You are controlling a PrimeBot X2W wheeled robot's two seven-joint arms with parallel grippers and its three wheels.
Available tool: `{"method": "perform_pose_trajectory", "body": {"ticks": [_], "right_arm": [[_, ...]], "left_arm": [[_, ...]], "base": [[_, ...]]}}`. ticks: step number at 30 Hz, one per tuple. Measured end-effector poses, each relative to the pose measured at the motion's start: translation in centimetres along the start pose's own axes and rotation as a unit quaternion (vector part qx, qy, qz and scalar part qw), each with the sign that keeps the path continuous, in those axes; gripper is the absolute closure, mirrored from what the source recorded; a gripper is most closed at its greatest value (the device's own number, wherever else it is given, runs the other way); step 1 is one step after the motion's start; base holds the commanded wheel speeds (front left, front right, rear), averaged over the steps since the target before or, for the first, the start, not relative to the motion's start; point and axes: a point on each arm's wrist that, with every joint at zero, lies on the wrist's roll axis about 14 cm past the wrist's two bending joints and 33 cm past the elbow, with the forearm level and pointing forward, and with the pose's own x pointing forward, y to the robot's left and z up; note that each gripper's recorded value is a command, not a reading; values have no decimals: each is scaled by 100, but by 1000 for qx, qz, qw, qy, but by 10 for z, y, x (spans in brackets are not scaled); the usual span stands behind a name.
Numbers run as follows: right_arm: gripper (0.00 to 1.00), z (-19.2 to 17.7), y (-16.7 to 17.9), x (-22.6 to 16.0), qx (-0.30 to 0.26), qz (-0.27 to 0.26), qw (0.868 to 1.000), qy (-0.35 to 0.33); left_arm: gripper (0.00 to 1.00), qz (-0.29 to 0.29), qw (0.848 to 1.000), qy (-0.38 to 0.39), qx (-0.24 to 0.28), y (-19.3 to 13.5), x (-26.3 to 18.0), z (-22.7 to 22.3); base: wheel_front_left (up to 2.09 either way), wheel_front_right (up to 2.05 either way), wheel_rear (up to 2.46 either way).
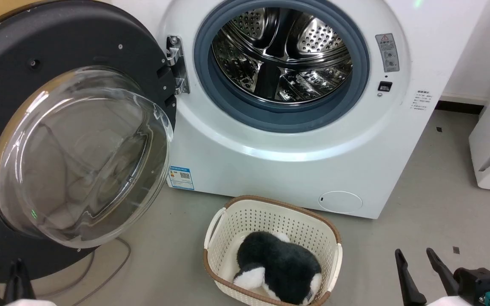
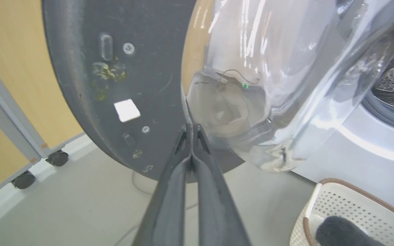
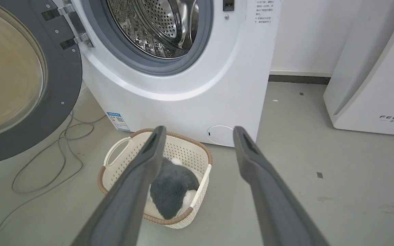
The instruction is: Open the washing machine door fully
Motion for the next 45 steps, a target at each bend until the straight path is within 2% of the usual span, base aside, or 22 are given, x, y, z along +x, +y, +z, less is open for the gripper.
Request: {"method": "perform_pose_trajectory", "body": {"ticks": [1,2,3,16,27,36,45], "right_arm": [[0,1,0,0,-2,0,1000,-1],[0,1,0,-1,-4,-1,1000,-2],[0,2,-1,-1,-4,-1,1000,-3],[0,15,-12,-15,-19,-23,999,-22],[0,29,-36,-38,-37,-68,996,-41],[0,42,-48,-53,-58,-93,992,-55],[0,46,-44,-53,-60,-88,992,-60]], "left_arm": [[70,-6,1000,1,-1,-4,-5,-2],[32,-12,1000,-1,-3,-9,-9,-1],[0,-21,1000,-3,-2,-14,-13,-1],[0,-157,987,-23,0,-108,-37,18],[0,-271,962,-21,32,-181,-43,20],[0,-302,953,-11,32,-207,-48,15],[0,-304,952,-7,30,-210,-47,13]], "base": [[0,0,0],[0,0,0],[0,0,0],[0,0,0],[0,0,0],[0,0,0],[0,0,0]]}}
